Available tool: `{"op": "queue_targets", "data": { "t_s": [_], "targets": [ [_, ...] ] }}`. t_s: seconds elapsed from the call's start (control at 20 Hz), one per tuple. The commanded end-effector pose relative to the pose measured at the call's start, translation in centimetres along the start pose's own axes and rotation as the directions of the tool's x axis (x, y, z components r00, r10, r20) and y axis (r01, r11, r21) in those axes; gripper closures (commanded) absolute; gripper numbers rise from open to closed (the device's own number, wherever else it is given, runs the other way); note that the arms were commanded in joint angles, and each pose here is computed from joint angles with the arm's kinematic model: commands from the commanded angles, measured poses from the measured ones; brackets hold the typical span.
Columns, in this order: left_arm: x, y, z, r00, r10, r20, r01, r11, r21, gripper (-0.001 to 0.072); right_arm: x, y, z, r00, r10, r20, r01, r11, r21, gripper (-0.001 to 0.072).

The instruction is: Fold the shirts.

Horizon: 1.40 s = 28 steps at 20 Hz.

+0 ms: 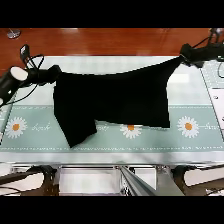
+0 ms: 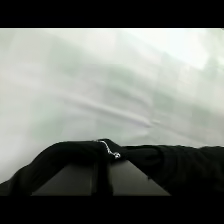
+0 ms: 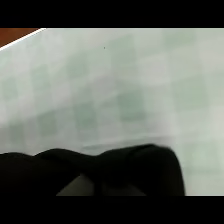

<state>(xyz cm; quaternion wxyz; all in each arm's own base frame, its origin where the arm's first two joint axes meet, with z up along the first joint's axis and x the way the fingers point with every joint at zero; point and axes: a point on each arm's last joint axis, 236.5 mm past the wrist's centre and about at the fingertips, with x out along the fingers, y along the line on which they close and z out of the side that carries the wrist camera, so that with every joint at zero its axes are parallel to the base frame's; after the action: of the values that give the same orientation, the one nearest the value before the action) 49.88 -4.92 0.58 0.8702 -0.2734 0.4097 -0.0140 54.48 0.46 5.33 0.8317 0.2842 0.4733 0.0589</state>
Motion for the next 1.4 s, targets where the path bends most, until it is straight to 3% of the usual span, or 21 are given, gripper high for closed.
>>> {"op": "queue_targets", "data": {
  "t_s": [0.0, 0.05, 0.1, 0.25, 0.35, 0.4, 0.45, 0.55, 0.7, 0.9, 1.25, 1.3, 1.35],
  "targets": [
    [2.8, -0.1, 0.2, 0.999, -0.005, -0.053, 0.002, 0.998, -0.058, 0.0453, 4.3, 1.0, -0.4, 0.992, 0.112, -0.054, -0.104, 0.987, 0.126, 0.0204],
    [2.6, 0.2, -0.2, 0.996, 0.005, -0.085, -0.007, 1.000, -0.025, 0.0094, 3.8, 1.0, -0.6, 0.989, 0.126, -0.074, -0.118, 0.987, 0.106, 0.0085],
    [2.0, 1.3, -0.7, 0.990, 0.035, -0.137, -0.031, 0.999, 0.028, 0.0003, 2.4, 0.5, -0.3, 0.988, 0.124, -0.087, -0.118, 0.990, 0.078, 0.0085],
    [-3.4, 8.7, -1.1, 0.911, 0.243, -0.333, -0.204, 0.968, 0.147, 0.0004, -5.0, -3.1, -0.9, 0.979, 0.092, -0.182, -0.086, 0.995, 0.042, 0.0086],
    [-7.5, 13.7, -2.9, 0.834, 0.292, -0.468, -0.252, 0.956, 0.147, 0.0004, -9.7, -8.6, -3.7, 0.954, -0.068, -0.292, 0.074, 0.997, 0.008, 0.0095],
    [-8.8, 15.2, -4.2, 0.813, 0.267, -0.518, -0.261, 0.962, 0.086, 0.0005, -11.8, -11.6, -5.6, 0.924, -0.162, -0.346, 0.177, 0.984, 0.013, 0.0095],
    [-9.4, 15.3, -5.6, 0.828, 0.162, -0.537, -0.198, 0.980, -0.009, 0.0005, -13.2, -13.3, -7.2, 0.904, -0.198, -0.378, 0.226, 0.974, 0.032, 0.0095],
    [-9.6, 14.1, -7.7, 0.880, -0.072, -0.470, -0.050, 0.969, -0.242, 0.0006, -13.5, -14.2, -9.8, 0.920, -0.166, -0.355, 0.211, 0.973, 0.092, 0.0095],
    [-9.4, 13.7, -11.5, 0.882, -0.248, -0.402, 0.048, 0.893, -0.447, 0.0006, -10.8, -13.4, -12.6, 0.974, -0.074, -0.213, 0.117, 0.974, 0.195, 0.0095],
    [-7.2, 13.8, -15.0, 0.881, -0.222, -0.418, 0.008, 0.890, -0.457, 0.0006, -7.8, -10.1, -18.6, 0.963, 0.084, -0.255, -0.018, 0.968, 0.249, 0.0095],
    [-3.2, 9.6, -17.0, 0.860, -0.229, -0.455, 0.042, 0.922, -0.385, 0.0008, -7.3, -9.8, -20.8, 0.950, 0.099, -0.295, -0.020, 0.965, 0.260, 0.0095],
    [-2.7, 9.0, -17.2, 0.857, -0.231, -0.461, 0.048, 0.926, -0.375, 0.0060, -7.3, -10.2, -20.9, 0.950, 0.085, -0.302, -0.008, 0.969, 0.248, 0.0095],
    [-2.6, 8.5, -17.4, 0.847, -0.237, -0.475, 0.057, 0.930, -0.362, 0.0264, -7.4, -11.5, -21.6, 0.943, 0.031, -0.331, 0.045, 0.975, 0.219, 0.0095]
  ]
}}
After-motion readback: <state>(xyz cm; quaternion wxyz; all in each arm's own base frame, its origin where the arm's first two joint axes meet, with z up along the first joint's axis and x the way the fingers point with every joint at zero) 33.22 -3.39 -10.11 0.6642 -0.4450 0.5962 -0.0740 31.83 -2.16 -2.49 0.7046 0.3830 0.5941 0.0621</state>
